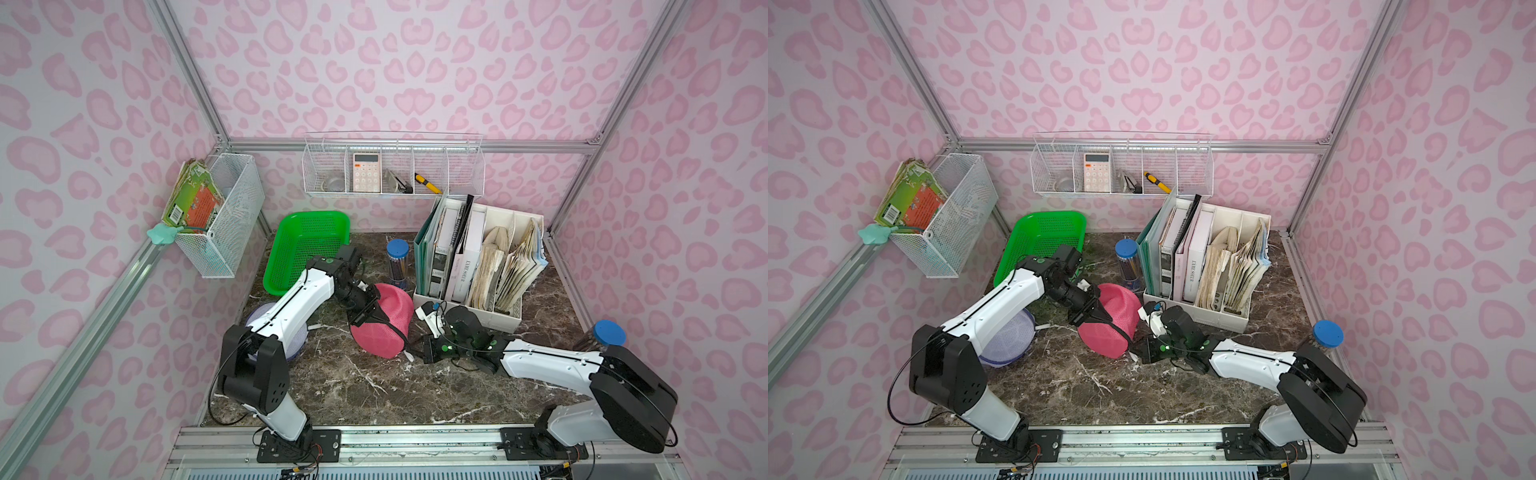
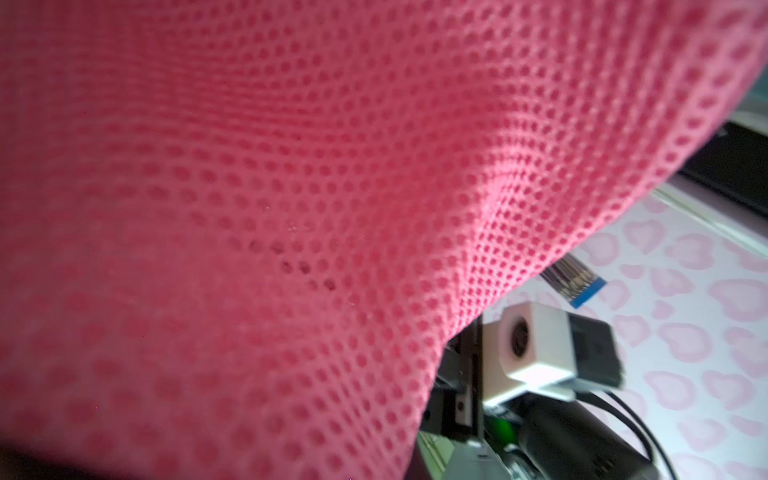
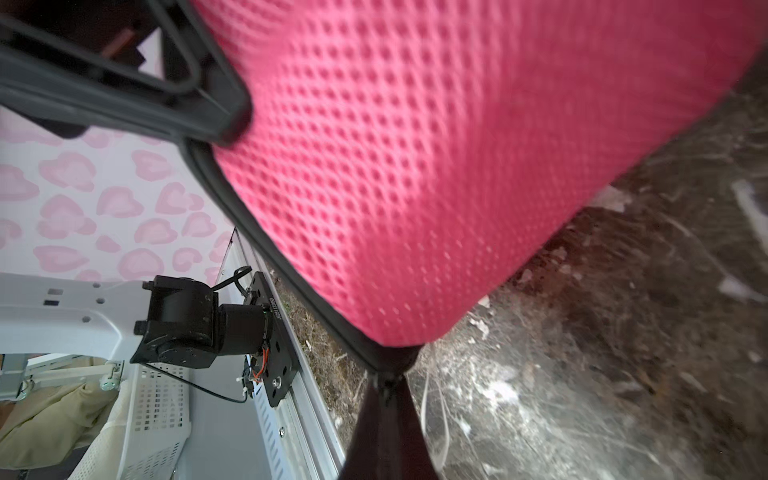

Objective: Turn the laundry bag inside out
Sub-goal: Zip the zipper on the laundry bag.

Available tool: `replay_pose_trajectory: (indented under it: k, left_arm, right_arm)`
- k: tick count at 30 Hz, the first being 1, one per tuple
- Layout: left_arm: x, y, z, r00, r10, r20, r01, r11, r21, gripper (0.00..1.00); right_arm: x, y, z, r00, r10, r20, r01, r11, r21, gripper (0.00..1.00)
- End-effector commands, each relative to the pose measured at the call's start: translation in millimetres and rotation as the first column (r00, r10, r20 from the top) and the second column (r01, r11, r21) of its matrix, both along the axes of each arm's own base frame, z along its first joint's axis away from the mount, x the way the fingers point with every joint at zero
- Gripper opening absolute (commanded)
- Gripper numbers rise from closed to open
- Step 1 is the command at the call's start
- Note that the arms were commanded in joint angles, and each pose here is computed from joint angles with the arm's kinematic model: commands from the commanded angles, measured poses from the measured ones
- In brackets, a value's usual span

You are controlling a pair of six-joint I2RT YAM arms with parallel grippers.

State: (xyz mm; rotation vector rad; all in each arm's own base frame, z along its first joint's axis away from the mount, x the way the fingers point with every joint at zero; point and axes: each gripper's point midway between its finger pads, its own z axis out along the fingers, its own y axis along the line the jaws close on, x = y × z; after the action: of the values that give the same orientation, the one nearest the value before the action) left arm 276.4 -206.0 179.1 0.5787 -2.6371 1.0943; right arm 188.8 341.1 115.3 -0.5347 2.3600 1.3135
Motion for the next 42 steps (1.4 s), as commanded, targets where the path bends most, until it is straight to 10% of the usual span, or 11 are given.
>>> replay_pose_trajectory:
  k: [1,10,20,26,31,42]
  left_arm:
    - [10,2,19,0.997,0.075,-0.015,-0.077,0.983,-0.166,0.00]
    - [28,16,40,0.972,0.225,-0.063,-0.232,0.892,-0.388,0.00]
    - [31,22,45,0.966,0.255,-0.042,-0.251,0.890,-0.381,0.00]
    - [14,23,33,0.982,0.184,-0.033,-0.186,0.953,-0.240,0.00]
    - [8,18,22,0.985,0.163,-0.055,-0.171,0.961,-0.215,0.00]
    - [3,12,23,0.989,0.137,-0.056,-0.146,0.968,-0.204,0.00]
  right_arm:
    - [-3,-8,-10,0.999,-0.013,-0.030,0.012,1.000,-0.007,0.00]
    - [-9,-10,-26,0.997,0.000,-0.073,0.001,1.000,0.016,0.00]
    - [-7,-10,-23,0.998,0.000,-0.055,0.000,1.000,0.007,0.02]
    - [14,-13,13,0.979,-0.076,0.191,0.089,0.994,-0.063,0.48]
    - [30,-8,51,0.883,-0.121,0.454,0.183,0.978,-0.095,0.64]
    - [56,35,58,0.825,-0.018,0.565,0.122,0.981,-0.148,0.48]
